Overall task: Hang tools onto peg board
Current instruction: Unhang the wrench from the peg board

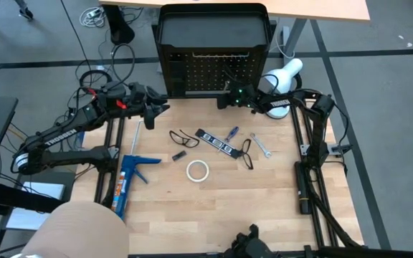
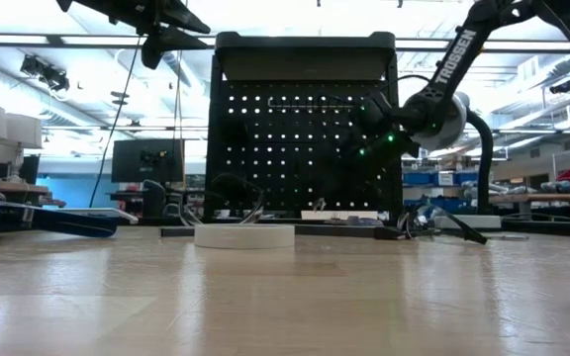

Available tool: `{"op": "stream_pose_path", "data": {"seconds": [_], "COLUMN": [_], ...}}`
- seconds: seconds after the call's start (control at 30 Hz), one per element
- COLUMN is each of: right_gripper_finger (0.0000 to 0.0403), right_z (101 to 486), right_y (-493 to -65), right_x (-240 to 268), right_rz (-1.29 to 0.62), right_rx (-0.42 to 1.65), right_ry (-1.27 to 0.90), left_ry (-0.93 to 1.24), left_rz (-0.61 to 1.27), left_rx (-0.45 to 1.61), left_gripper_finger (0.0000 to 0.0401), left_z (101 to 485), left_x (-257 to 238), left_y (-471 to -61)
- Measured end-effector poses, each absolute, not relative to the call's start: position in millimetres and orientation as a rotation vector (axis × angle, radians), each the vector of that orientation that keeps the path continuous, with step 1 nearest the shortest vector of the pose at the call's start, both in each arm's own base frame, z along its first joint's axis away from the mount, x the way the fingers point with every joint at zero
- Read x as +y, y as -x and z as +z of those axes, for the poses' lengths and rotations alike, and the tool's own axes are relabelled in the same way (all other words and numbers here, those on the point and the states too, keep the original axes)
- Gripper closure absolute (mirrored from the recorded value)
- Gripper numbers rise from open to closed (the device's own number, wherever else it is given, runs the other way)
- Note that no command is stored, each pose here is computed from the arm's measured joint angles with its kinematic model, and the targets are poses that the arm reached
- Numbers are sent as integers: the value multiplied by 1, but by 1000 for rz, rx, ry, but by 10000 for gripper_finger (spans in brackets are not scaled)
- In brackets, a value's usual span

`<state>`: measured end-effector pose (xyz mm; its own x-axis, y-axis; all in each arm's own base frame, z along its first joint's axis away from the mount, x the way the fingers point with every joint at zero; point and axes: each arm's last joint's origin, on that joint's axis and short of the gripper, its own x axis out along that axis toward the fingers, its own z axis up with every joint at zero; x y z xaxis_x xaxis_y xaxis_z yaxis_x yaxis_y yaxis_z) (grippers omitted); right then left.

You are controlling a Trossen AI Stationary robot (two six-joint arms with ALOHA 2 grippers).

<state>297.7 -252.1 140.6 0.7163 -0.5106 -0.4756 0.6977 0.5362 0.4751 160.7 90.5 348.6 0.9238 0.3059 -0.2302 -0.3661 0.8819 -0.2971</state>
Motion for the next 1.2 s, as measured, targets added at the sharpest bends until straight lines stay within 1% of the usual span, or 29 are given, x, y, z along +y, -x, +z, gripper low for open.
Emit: {"op": "stream_pose_path", "data": {"seconds": [0.1, 0.17, 0.27, 0.43, 0.53, 0.6, 0.7, 0.8, 0.9, 1.07, 1.13, 1.2], "right_gripper_finger": [381, 381, 382, 382, 382, 382, 382, 382, 382, 382, 382, 380], "right_z": [143, 150, 161, 176, 191, 201, 205, 202, 197, 206, 208, 206], "right_y": [-306, -314, -317, -304, -293, -283, -265, -246, -236, -223, -215, -209], "right_x": [-240, -224, -206, -184, -174, -167, -155, -149, -140, -127, -123, -117], "right_rz": [-638, -599, -594, -623, -614, -647, -714, -754, -712, -694, -683, -630], "right_rx": [308, 328, 376, 537, 594, 643, 786, 960, 1137, 1240, 1320, 1413], "right_ry": [-770, -769, -774, -859, -936, -958, -980, -1004, -984, -974, -968, -962], "left_ry": [337, 337, 356, 405, 436, 472, 510, 503, 479, 513, 524, 501], "left_rz": [351, 351, 349, 340, 315, 293, 267, 255, 241, 215, 227, 238], "left_rx": [180, 180, 177, 175, 196, 208, 208, 211, 227, 258, 304, 333], "left_gripper_finger": [245, 245, 245, 245, 245, 245, 245, 245, 245, 245, 245, 245], "left_z": [349, 349, 349, 348, 345, 343, 342, 342, 342, 339, 338, 341], "left_x": [91, 91, 91, 91, 92, 92, 92, 90, 85, 78, 75, 73], "left_y": [-161, -161, -161, -162, -166, -167, -169, -170, -172, -174, -174, -172]}}
